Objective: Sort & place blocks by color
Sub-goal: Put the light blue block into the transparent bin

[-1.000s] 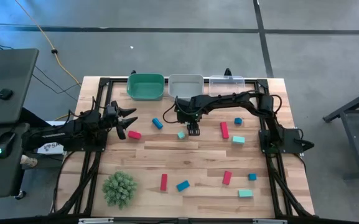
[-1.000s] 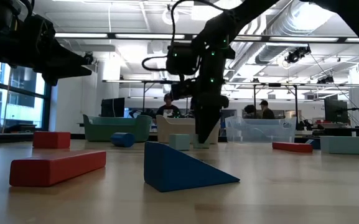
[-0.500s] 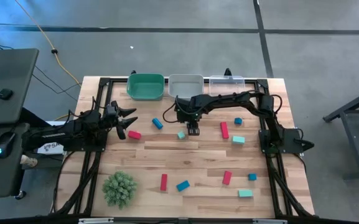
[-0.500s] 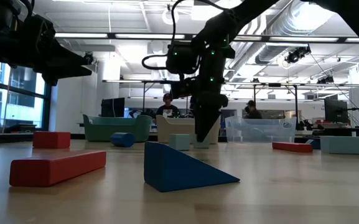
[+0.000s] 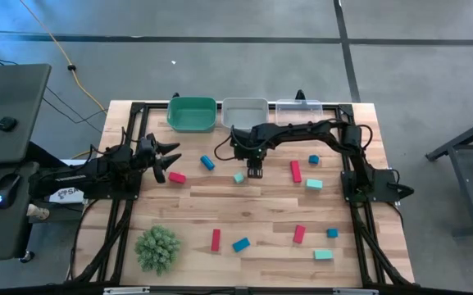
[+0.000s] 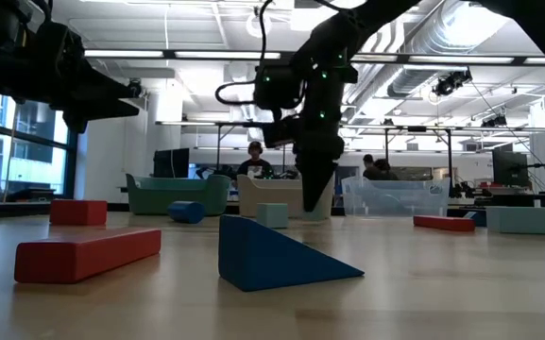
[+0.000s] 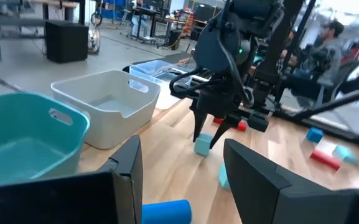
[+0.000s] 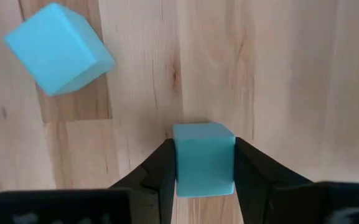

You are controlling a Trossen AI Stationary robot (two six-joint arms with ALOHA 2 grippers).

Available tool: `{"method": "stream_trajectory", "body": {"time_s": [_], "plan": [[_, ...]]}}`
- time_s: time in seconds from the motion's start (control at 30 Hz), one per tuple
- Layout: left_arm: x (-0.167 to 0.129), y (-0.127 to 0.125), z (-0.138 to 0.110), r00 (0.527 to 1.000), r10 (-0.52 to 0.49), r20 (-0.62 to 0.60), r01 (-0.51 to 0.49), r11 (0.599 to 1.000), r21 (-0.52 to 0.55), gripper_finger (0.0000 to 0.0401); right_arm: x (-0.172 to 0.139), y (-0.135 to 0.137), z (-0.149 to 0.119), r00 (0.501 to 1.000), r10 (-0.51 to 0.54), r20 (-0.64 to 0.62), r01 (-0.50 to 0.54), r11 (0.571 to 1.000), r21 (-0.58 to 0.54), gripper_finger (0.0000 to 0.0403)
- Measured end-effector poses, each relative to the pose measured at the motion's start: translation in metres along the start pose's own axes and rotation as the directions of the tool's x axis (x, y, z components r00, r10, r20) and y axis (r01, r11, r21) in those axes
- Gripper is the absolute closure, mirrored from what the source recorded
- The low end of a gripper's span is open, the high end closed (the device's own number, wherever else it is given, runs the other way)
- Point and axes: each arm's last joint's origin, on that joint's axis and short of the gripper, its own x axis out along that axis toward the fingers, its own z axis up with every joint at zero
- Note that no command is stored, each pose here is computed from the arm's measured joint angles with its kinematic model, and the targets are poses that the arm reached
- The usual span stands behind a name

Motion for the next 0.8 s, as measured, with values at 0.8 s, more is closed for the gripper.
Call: {"method": "stream_trajectory", "body": {"time_s": [0.8], "plan": [[0.0, 0.0, 0.0, 1.0, 0.0, 0.002, 0.001, 0.987, -0.163, 0.0254, -0.151, -0.013, -0.005, 0.903, -0.349, 0.251, 0.317, 0.935, 0.16, 0.0298]]}}
